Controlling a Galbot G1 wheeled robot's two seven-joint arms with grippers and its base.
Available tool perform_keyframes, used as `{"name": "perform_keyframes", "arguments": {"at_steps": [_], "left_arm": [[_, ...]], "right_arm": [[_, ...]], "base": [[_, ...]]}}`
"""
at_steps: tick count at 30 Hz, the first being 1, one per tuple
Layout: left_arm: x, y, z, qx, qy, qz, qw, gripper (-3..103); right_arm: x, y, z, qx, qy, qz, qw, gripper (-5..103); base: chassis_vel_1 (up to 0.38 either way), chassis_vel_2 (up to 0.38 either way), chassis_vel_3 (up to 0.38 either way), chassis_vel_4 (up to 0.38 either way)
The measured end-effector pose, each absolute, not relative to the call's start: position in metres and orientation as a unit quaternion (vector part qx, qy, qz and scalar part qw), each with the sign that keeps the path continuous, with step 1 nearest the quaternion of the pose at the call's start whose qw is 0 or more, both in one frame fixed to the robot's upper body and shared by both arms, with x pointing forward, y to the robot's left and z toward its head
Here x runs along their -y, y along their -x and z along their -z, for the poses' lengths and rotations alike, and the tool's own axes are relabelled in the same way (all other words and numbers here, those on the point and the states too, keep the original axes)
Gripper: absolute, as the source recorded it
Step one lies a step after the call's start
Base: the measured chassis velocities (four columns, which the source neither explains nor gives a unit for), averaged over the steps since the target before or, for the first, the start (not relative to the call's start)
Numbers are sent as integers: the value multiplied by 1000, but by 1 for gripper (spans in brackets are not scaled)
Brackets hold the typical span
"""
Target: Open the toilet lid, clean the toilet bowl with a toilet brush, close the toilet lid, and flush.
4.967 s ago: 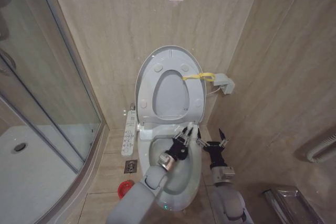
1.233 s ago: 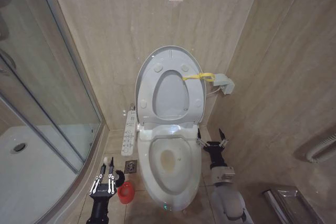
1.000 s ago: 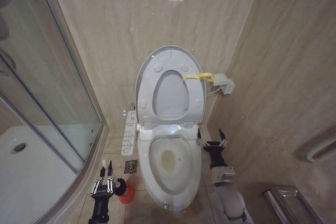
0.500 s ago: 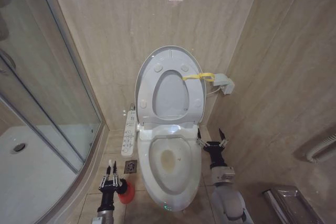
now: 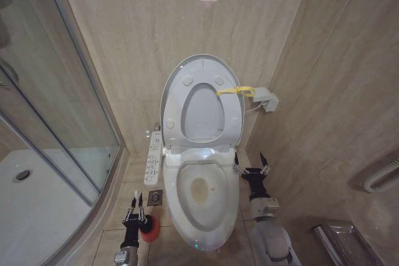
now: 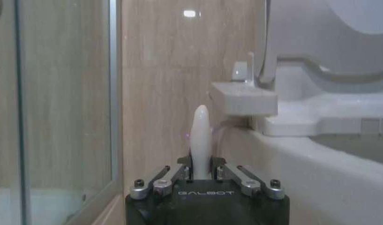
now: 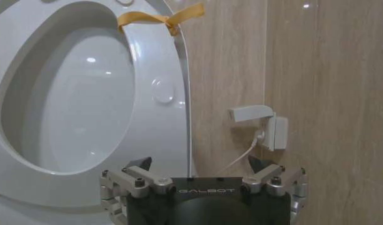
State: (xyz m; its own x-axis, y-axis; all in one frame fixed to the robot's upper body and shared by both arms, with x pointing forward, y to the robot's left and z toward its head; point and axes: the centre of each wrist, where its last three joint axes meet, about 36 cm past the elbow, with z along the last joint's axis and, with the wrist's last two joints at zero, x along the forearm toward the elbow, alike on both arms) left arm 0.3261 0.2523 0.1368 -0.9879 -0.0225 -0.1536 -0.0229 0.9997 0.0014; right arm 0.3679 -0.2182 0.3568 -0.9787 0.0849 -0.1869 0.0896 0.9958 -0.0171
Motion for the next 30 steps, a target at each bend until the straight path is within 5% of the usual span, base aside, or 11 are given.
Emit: {"name": "perform_keyframes", "arguments": {"at_steps": [15, 29, 30], "left_arm": [[-259, -324, -100, -1000, -16, -20, 17, 19], [-254, -305, -109, -999, -6, -23, 25, 23], [-254, -303, -113, -999, -3, -25, 32, 50]], "right_arm": [[218, -368, -357, -995, -44, 13, 93, 100], [218, -368, -357, -995, -44, 13, 93, 100], [218, -368, -357, -995, -44, 13, 93, 100]], "base": [[0, 0, 0, 0], [0, 0, 0, 0], [0, 0, 0, 0]]}}
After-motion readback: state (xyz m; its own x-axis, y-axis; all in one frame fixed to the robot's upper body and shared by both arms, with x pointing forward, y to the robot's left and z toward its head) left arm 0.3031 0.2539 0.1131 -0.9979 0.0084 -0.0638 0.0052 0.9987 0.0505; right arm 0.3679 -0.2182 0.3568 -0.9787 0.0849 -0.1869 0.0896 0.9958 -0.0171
